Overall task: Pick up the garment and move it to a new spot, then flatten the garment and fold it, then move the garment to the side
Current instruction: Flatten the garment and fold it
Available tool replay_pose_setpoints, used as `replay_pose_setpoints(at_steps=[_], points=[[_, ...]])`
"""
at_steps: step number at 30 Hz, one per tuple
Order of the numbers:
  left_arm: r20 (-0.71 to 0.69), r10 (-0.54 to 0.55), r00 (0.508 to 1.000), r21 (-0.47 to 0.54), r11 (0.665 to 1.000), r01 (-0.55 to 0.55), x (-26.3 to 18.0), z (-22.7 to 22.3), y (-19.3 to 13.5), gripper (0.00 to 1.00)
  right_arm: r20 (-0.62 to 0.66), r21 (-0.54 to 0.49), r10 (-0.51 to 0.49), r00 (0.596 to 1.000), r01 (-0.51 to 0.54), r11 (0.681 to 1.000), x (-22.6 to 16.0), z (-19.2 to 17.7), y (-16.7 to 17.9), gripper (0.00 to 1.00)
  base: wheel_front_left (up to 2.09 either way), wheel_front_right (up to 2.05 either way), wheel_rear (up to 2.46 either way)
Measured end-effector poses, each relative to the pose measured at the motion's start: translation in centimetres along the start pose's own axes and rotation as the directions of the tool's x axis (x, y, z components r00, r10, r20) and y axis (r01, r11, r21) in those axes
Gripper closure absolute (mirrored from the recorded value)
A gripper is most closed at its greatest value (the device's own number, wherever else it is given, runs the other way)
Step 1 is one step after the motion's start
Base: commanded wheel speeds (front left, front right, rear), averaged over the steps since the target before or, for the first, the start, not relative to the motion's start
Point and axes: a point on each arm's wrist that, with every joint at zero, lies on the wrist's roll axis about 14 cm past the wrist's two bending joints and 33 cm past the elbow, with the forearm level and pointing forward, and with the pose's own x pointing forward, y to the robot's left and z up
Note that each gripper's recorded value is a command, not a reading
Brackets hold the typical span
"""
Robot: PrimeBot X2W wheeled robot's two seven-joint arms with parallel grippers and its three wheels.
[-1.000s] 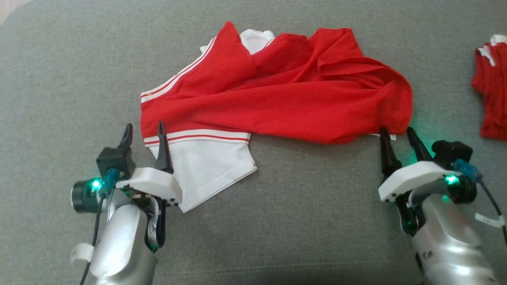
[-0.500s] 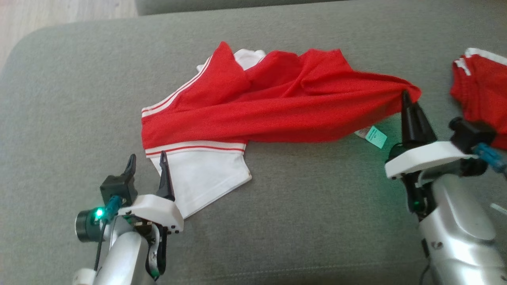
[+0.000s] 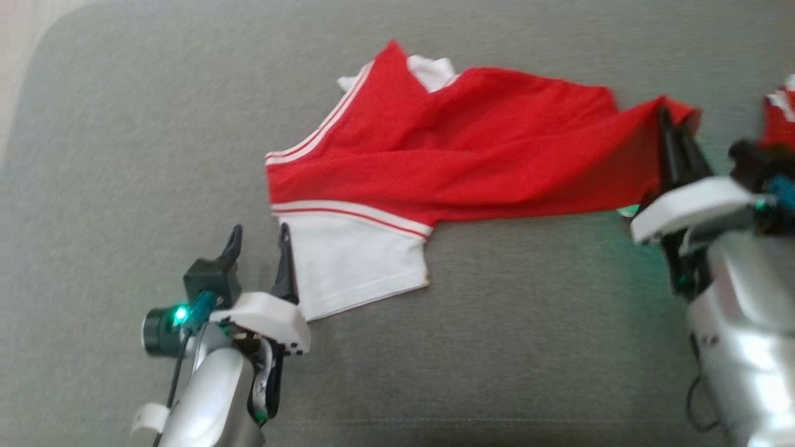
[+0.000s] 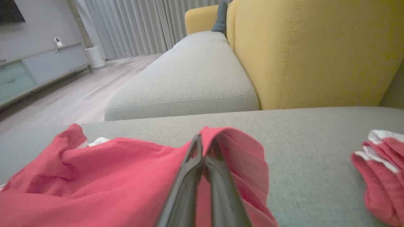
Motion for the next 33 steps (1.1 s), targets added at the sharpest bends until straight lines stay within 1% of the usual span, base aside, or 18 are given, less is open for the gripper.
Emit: replay_pose_setpoints(at_steps=[1, 2, 3, 5, 7, 9, 10, 13, 15, 16, 20, 22, 28, 33], points=[[-0.001, 0.003, 1.0, 0.003, 1.0, -0.003, 0.0, 0.0, 0.2, 0.0, -0.019, -0.023, -0.001, 1.0, 0.001, 1.0, 0.9, -0.3, -0.1, 0.65, 0.0, 0.0, 0.0], [-0.002, 0.007, 1.0, 0.005, 1.0, -0.007, 0.1, -0.1, 0.4, 0.0, -0.041, -0.051, -0.005, 0.999, 0.003, 0.999, 1.7, -0.6, -0.4, 0.02, 0.0, 0.0, 0.0], [-0.005, 0.013, 1.0, 0.006, 1.0, -0.013, 0.0, -0.2, 0.6, 0.0, -0.063, -0.065, -0.02, 0.998, 0.016, 0.998, 2.4, -1.0, -0.9, 0.0, 0.0, 0.0, 0.0], [-0.017, 0.042, 0.999, -0.003, 0.999, -0.042, -0.3, -0.5, 1.3, 0.0, -0.1, -0.072, -0.055, 0.993, 0.048, 0.996, 3.1, -2.0, -1.9, 0.0, 0.0, 0.0, 0.0], [-0.023, 0.077, 0.997, -0.014, 0.997, -0.077, -0.6, -0.7, 2.2, 0.0, -0.122, -0.076, -0.079, 0.989, 0.07, 0.995, 3.2, -2.8, -2.4, 0.0, 0.0, 0.0, 0.0], [-0.013, 0.091, 0.996, -0.017, 0.996, -0.091, -0.9, -0.3, 2.5, 0.0, -0.126, -0.079, -0.087, 0.988, 0.078, 0.994, 3.0, -2.9, -2.4, 0.0, 0.0, 0.0, 0.0], [-0.005, 0.092, 0.996, -0.02, 0.996, -0.092, -1.1, -0.1, 2.5, 0.0, -0.111, -0.087, -0.086, 0.99, 0.077, 0.993, 2.9, -2.4, -2.3, 0.0, 0.0, 0.0, 0.0], [0.016, 0.104, 0.994, -0.032, 0.994, -0.103, -1.6, 0.5, 2.5, 0.0, 0.006, -0.111, -0.073, 0.997, 0.073, 0.991, 2.4, 1.1, -1.8, 0.0, 0.0, 0.0, 0.0], [0.03, 0.107, 0.994, -0.04, 0.994, -0.105, -2.0, 0.9, 2.5, 0.0, 0.054, -0.101, -0.081, 0.995, 0.086, 0.991, 1.2, 2.2, -1.9, 0.0, 0.0, 0.0, 0.0], [0.036, 0.111, 0.993, -0.042, 0.993, -0.11, -2.2, 1.1, 2.6, 0.0, 0.058, -0.101, -0.087, 0.995, 0.092, 0.991, 0.4, 2.1, -2.0, 0.0, 0.0, 0.0, 0.0], [0.055, 0.108, 0.993, -0.024, 0.994, -0.107, -3.0, 1.4, 2.3, 0.0, 0.025, -0.077, -0.126, 0.992, 0.128, 0.989, -3.9, -0.3, -3.0, 0.0, 0.0, 0.0, 0.0], [0.062, 0.098, 0.993, -0.015, 0.995, -0.097, -3.3, 1.6, 2.0, 0.0, 0.026, -0.057, -0.141, 0.99, 0.142, 0.988, -5.4, -0.6, -3.2, 0.0, 0.0, 0.0, 0.0], [0.07, 0.058, 0.996, 0.019, 0.998, -0.06, -4.4, 1.5, 1.2, 0.0, 0.075, 0.0, -0.134, 0.988, 0.134, 0.991, -7.4, 0.3, -1.9, 0.0, 0.0, 0.0, 0.0], [0.058, 0.045, 0.997, 0.021, 0.999, -0.046, -5.9, 0.8, 1.0, 0.0, 0.038, 0.001, -0.112, 0.993, 0.112, 0.994, -9.5, -1.4, -0.8, 0.0, 0.0, 0.0, 0.0]])
